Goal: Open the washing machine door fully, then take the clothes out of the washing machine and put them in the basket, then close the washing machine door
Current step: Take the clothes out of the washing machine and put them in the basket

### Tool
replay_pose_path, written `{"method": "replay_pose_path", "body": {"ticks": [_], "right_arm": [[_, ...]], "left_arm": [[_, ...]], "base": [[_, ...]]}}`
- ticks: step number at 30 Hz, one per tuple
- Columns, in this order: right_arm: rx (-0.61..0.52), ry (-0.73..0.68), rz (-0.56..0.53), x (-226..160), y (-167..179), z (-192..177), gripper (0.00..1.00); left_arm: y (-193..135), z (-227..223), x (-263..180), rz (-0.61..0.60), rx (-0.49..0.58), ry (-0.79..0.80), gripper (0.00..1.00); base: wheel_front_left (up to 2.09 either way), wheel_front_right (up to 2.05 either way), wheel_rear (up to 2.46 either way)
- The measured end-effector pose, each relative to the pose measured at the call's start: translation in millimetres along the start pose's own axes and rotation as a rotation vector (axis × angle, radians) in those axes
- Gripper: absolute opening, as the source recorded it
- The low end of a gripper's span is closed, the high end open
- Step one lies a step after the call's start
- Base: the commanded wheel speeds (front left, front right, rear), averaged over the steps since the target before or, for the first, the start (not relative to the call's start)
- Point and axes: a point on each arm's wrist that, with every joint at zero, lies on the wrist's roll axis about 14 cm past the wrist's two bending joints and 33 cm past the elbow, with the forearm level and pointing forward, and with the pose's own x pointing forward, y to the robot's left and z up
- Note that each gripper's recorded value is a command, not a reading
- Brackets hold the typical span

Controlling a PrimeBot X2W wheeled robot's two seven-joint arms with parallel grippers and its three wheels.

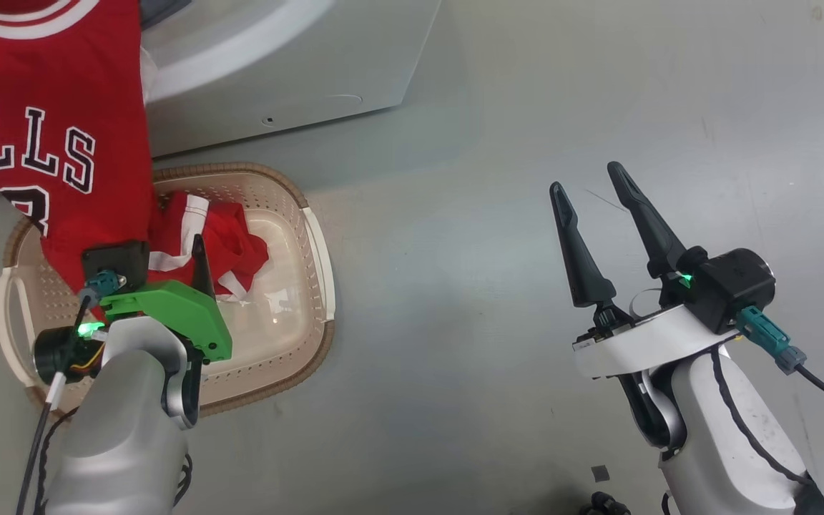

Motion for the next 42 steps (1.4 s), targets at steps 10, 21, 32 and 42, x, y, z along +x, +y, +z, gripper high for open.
{"method": "replay_pose_path", "body": {"ticks": [10, 21, 32, 42], "right_arm": [[-0.004, -0.028, 0.004, -4.0, 3.8, 12.8, 1.00], [-0.005, -0.057, 0.007, -8.7, 7.7, 24.4, 1.00], [-0.014, -0.089, -0.007, -21.1, 8.1, 38.5, 1.00], [-0.021, -0.133, -0.008, -30.8, 12.6, 54.6, 1.00]], "left_arm": [[-0.9, 26.1, -14.1, -0.006, 0.011, -0.115, 1.00], [-7.4, 58.7, -33.6, -0.036, 0.022, -0.218, 1.00], [-30.9, 128.6, -70.8, -0.099, 0.051, -0.445, 1.00], [-37.1, 161.3, -121.3, -0.118, 0.073, -0.607, 1.00]], "base": [[0.00, 0.00, 0.00], [0.00, 0.00, 0.00], [0.00, 0.00, 0.00], [0.00, 0.00, 0.00]]}}
